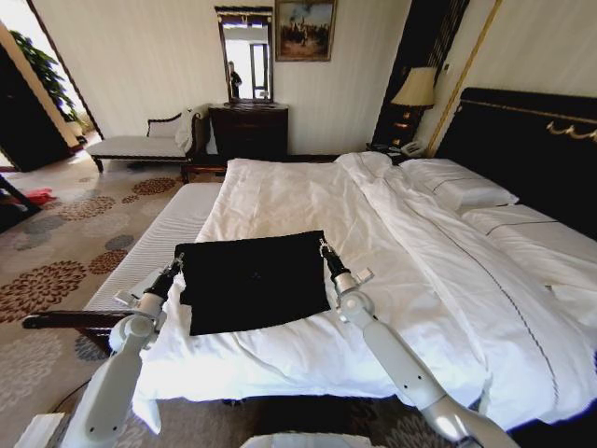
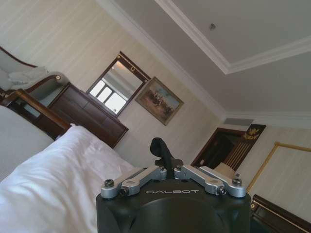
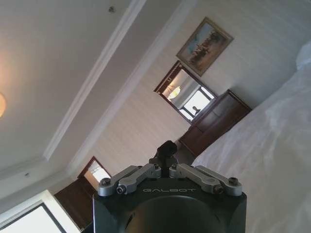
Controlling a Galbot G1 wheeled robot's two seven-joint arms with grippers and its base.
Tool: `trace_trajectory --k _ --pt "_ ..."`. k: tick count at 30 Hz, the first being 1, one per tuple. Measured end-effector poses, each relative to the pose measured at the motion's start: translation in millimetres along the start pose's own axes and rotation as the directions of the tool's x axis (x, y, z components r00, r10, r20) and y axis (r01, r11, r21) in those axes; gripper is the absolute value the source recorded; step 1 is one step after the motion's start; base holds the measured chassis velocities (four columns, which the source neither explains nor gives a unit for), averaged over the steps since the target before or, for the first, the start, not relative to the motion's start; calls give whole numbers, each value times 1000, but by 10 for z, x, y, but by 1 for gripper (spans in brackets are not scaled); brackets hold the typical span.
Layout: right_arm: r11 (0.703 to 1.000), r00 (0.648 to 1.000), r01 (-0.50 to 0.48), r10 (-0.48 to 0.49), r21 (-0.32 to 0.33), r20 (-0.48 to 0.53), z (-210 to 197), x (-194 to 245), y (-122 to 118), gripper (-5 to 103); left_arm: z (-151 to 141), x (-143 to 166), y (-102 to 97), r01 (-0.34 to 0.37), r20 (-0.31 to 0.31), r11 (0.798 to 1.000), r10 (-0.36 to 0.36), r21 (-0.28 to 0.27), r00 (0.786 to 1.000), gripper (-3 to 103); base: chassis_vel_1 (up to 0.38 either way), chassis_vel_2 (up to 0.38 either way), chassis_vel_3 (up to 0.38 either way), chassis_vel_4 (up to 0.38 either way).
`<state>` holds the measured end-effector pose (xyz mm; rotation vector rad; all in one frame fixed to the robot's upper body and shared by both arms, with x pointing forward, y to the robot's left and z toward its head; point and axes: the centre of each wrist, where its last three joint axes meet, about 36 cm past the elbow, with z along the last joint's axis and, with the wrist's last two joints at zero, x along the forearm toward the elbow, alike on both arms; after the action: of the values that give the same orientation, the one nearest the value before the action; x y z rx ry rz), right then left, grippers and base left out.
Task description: Fold the clothes on the bed.
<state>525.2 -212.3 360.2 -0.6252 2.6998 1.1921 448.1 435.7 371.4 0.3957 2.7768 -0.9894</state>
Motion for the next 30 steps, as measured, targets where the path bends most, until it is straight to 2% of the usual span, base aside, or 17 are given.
trace_trajectory --k 4,11,21,25,27,29,30 --pt "994 997 81 -82 71 0 -16 10 -133 2 4 19 43 -32 25 999 33 -44 999 1 0 0 0 0" --pt "989 995 100 -99 108 -10 -22 -3 -180 2 1 13 48 -42 25 998 43 -57 999 1 0 0 0 0" --pt "988 998 59 -55 144 -29 53 -336 -269 2 35 -57 174 6 7 998 -5 -65 1000 1 0 0 0 0" --pt "988 999 21 -13 150 -53 143 -528 -297 2 54 -170 240 30 -7 997 -31 -72 999 1 0 0 0 0" --pt "985 994 -34 51 172 -95 246 -640 -368 2 93 -260 333 65 -20 995 -66 -72 998 1 0 0 0 0" --pt "982 992 -47 68 184 -111 284 -662 -391 2 104 -281 357 73 -23 995 -75 -73 997 1 0 0 0 0" --pt "975 987 -61 91 213 -134 337 -692 -439 2 128 -321 404 86 -29 993 -88 -76 996 1 0 0 0 0"
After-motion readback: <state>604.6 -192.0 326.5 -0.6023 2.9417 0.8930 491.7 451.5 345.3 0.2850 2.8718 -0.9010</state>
